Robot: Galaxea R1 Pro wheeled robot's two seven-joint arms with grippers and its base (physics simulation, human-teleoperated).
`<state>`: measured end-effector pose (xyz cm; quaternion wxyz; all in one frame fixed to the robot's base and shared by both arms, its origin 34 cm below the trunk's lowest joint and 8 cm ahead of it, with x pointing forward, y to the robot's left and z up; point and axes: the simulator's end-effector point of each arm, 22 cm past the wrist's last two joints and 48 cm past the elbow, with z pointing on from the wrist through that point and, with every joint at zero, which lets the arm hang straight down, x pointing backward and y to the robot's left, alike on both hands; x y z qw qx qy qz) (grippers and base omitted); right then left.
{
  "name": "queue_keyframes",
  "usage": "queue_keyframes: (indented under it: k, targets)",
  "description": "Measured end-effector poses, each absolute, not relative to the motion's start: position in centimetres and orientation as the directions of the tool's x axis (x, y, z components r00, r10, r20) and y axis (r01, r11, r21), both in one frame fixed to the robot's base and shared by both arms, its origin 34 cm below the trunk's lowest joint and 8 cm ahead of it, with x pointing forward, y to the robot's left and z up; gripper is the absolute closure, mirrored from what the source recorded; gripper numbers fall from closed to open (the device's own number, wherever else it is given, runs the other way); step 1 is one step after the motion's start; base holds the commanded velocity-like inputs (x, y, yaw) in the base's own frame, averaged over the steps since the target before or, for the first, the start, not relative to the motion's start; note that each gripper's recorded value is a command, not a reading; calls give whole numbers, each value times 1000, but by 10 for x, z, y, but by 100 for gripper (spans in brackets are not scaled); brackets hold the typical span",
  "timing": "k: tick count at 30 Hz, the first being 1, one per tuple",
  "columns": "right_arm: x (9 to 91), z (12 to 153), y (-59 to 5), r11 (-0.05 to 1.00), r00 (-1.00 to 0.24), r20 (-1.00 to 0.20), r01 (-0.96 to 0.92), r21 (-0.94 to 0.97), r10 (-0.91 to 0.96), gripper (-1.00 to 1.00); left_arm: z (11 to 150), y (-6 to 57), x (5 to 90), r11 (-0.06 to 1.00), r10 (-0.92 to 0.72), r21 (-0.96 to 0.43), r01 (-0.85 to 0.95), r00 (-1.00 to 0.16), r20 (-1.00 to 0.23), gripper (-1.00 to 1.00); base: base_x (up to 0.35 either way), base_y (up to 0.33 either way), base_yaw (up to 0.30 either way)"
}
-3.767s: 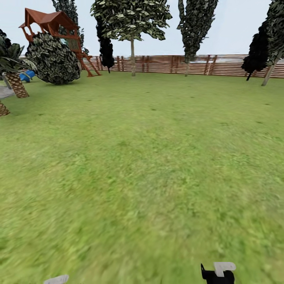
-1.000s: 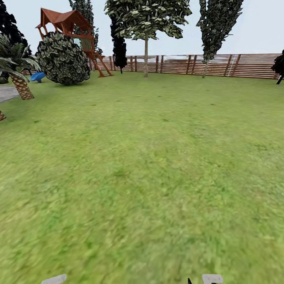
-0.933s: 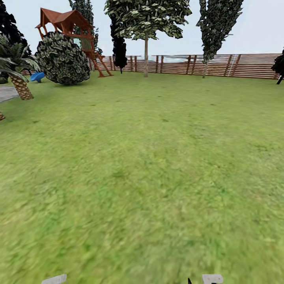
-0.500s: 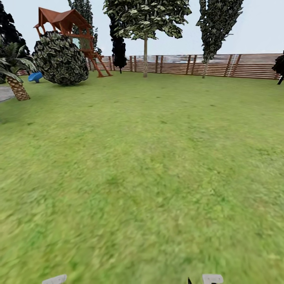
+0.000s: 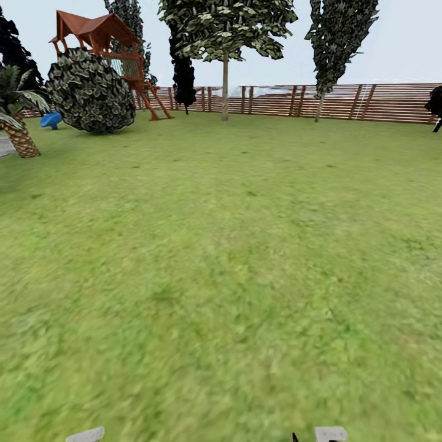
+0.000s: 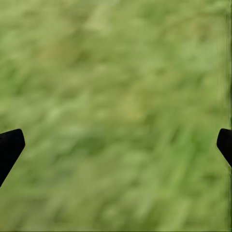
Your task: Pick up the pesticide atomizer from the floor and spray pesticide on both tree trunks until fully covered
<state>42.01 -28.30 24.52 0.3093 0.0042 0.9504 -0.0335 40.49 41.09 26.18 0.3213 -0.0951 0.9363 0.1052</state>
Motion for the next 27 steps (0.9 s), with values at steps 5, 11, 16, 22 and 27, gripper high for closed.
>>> queue_keyframes:
  k: [5,11,16,22,27]
  targets:
    - [420,245,-283,998,-809,-588,29,-61,-13,-100,262,412,404,959,-110,138,-247,-776,-621,100,300,-168,0]
    - [420,245,-283,998,-809,-588,29,-61,-13,-100,262,413,405,959,-109,140,-248,-775,-622,100,300,-168,0]
    - [420,245,-283,998,-809,-588,29,-61,-13,-100,262,413,405,959,-109,140,-247,-776,-622,100,300,-168,0]
    - [420,245,-283,998,-809,-588,29,-61,-13,-100,262,413,405,959,-109,140,-247,-776,-622,100,300,-168,0]
    - [420,245,-283,998,-809,-588,29,-61,-13,-100,262,413,405,959,-109,140,-247,-775,-622,100,300,-168,0]
